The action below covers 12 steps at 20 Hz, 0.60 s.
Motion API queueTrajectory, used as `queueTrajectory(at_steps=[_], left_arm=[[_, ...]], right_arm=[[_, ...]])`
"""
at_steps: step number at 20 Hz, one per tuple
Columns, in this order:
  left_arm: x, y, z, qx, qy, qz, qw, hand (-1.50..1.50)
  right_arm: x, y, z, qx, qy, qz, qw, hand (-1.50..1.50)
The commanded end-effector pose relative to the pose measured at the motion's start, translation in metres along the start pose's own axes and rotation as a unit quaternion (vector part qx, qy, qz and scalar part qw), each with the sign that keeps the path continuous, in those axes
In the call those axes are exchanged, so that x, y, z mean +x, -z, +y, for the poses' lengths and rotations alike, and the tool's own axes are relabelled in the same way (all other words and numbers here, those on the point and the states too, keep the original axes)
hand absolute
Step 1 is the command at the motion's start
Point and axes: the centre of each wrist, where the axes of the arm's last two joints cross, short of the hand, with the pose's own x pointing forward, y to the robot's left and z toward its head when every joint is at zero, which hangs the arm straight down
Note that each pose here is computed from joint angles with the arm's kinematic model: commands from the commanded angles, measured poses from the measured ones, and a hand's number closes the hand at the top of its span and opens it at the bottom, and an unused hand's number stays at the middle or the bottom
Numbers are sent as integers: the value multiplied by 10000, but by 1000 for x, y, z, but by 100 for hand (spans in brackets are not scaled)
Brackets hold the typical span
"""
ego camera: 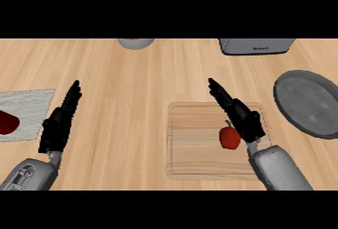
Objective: Pick the bell pepper from the cutting board and place it in the pan
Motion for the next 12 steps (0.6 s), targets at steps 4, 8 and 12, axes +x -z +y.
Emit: queueTrajectory(at_steps=[4, 8, 12], left_arm=[[18, -9, -33, -288, -834, -717, 9935, 0], [20, -31, -60, -619, -1458, -642, 9853, 0], [20, -40, -57, -782, -1568, -628, 9825, 0]], right_arm=[[26, -27, -66, -556, 338, -1307, 9893, 150], [4, -67, -128, -2561, -762, -439, 9626, 150], [-19, -142, -109, -1957, -607, -742, 9760, -150]])
